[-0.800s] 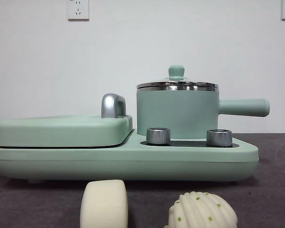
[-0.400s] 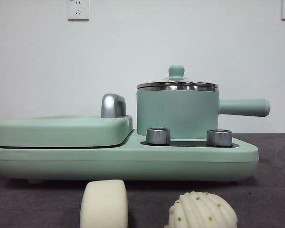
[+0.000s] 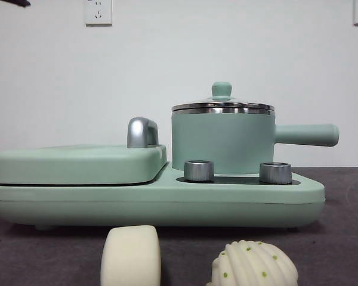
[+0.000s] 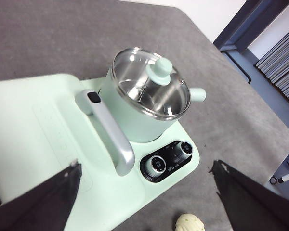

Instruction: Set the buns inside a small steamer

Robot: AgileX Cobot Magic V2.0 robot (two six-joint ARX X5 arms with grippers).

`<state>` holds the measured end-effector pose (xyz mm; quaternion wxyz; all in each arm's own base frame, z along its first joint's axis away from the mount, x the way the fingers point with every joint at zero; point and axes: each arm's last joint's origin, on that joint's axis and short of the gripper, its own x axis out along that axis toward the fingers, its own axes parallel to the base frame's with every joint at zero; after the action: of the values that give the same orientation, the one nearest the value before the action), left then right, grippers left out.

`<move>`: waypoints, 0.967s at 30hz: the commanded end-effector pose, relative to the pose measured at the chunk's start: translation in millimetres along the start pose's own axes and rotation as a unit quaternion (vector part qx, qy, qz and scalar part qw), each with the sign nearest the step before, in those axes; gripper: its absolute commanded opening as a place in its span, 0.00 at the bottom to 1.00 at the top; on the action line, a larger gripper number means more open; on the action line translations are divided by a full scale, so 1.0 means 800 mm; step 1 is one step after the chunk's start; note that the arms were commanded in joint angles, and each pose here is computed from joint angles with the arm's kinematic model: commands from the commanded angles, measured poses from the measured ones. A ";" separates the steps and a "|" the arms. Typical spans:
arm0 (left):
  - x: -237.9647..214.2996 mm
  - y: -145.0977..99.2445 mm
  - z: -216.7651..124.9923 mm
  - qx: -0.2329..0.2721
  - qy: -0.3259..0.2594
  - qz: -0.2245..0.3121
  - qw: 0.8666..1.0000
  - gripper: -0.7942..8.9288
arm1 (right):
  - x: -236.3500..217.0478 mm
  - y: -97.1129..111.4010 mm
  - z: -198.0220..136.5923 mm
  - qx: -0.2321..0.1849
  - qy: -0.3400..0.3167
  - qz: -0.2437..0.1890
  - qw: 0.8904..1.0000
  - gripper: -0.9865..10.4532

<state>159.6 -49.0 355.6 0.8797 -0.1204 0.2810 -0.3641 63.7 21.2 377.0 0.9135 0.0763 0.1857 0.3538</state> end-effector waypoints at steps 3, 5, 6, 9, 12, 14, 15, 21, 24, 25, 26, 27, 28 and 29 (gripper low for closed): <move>0.017 0.007 0.019 -0.009 0.016 -0.003 1.000 0.54 | -0.002 0.002 0.005 -0.009 -0.006 0.001 1.000 0.52; 0.026 0.009 0.030 -0.015 0.030 -0.005 0.999 0.54 | -0.002 0.002 0.005 -0.009 -0.006 0.001 1.000 0.52; 0.031 0.009 0.036 -0.018 0.037 -0.006 0.999 0.54 | -0.002 0.002 0.005 -0.010 -0.006 0.001 1.000 0.52; 0.049 0.011 0.060 -0.017 0.059 -0.011 0.998 0.54 | -0.002 0.002 0.005 -0.010 -0.006 0.001 1.000 0.52; 0.073 0.012 0.085 -0.012 0.078 -0.013 0.997 0.54 | -0.002 0.002 0.005 -0.010 -0.006 0.001 1.000 0.52; 0.092 0.012 0.102 -0.007 0.092 -0.009 0.996 0.54 | -0.002 0.002 0.005 -0.009 -0.006 0.001 1.000 0.52; 0.101 0.012 0.109 -0.003 0.098 -0.007 0.995 0.54 | -0.002 0.002 0.005 -0.009 -0.006 0.001 1.000 0.52; 0.164 0.008 0.145 0.024 0.150 0.026 0.988 0.54 | -0.002 0.002 0.005 -0.008 -0.006 0.001 1.000 0.52; 0.197 0.000 0.157 0.043 0.180 0.052 0.981 0.54 | -0.002 0.002 0.005 -0.008 -0.006 0.001 1.000 0.52; 0.211 -0.002 0.162 0.048 0.190 0.060 0.979 0.54 | -0.002 0.002 0.005 -0.008 -0.006 0.001 1.000 0.52; 0.220 -0.005 0.165 0.052 0.196 0.065 0.977 0.54 | -0.002 0.002 0.005 -0.008 -0.006 0.001 1.000 0.52; 0.229 -0.009 0.167 0.055 0.201 0.068 0.976 0.54 | -0.002 0.002 0.005 -0.008 -0.006 0.001 1.000 0.52; 0.240 -0.013 0.170 0.059 0.208 0.070 0.974 0.54 | -0.002 0.002 0.005 -0.008 -0.006 0.001 1.000 0.52; 0.250 -0.018 0.171 0.064 0.213 0.069 0.973 0.54 | -0.002 0.002 0.005 -0.008 -0.006 0.001 1.000 0.52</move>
<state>341.6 -190.1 386.2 0.8244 0.0262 0.4608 -0.3276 63.7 21.2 377.0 0.9136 0.0763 0.1858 0.3536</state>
